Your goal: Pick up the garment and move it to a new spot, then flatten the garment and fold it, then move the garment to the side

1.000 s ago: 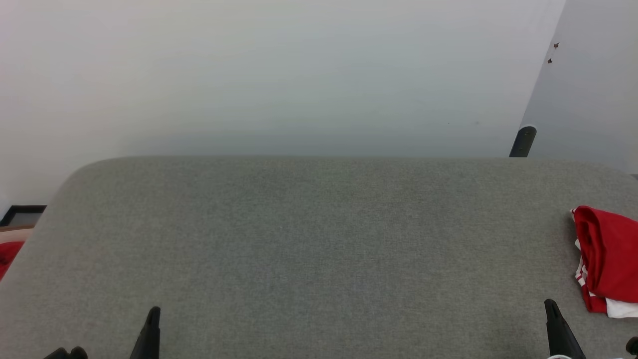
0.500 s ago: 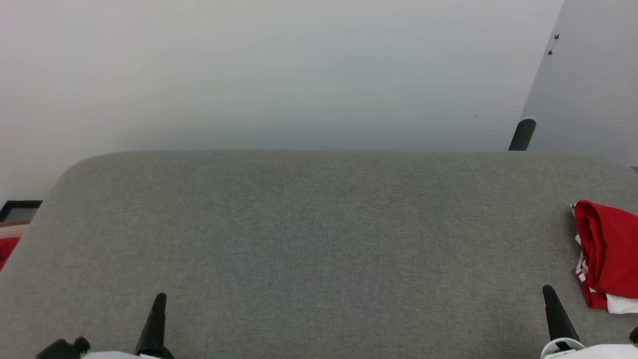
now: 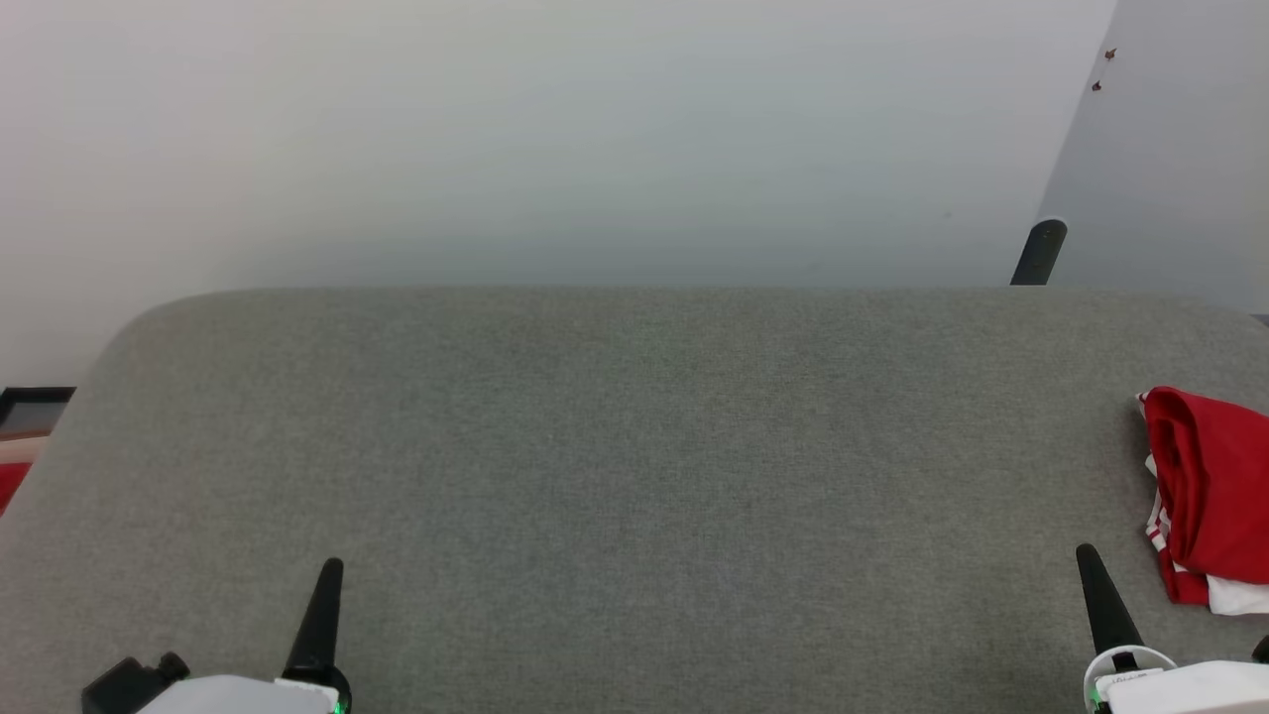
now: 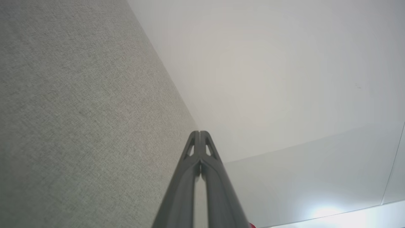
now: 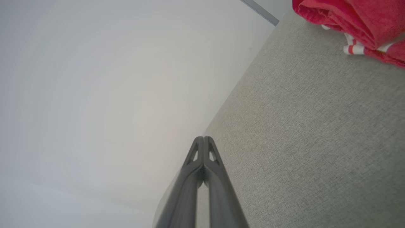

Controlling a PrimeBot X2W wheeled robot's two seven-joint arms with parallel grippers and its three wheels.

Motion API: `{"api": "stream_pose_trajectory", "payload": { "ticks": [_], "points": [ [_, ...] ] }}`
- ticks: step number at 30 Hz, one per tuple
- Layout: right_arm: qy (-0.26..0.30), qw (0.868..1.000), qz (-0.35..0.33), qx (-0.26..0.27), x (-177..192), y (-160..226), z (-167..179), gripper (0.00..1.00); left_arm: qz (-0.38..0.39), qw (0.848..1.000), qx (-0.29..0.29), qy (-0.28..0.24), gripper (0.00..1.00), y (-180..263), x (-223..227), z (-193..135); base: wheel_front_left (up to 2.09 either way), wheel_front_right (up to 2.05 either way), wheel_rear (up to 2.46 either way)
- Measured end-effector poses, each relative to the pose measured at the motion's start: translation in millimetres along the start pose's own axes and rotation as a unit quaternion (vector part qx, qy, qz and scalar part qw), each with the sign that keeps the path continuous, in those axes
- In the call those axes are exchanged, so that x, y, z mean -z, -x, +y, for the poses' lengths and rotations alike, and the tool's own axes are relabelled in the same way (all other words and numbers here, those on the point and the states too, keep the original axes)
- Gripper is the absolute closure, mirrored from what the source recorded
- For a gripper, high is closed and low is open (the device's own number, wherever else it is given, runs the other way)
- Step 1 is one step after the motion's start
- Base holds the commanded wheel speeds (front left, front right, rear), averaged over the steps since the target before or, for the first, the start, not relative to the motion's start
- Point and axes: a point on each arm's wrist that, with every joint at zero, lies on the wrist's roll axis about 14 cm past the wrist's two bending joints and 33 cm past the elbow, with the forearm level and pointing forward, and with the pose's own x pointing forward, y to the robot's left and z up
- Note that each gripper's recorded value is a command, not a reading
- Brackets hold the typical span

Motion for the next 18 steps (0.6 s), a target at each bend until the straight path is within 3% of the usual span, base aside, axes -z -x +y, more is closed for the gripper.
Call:
{"api": "stream_pose_trajectory", "payload": {
  "ticks": [18],
  "points": [
    [-0.093,0.996,0.005,-0.002,-1,-11,2,1.0,0.01,0.997,0.007,0.081,1.0,-13,9,-8,0.0,0.0,0.0]
  ]
}}
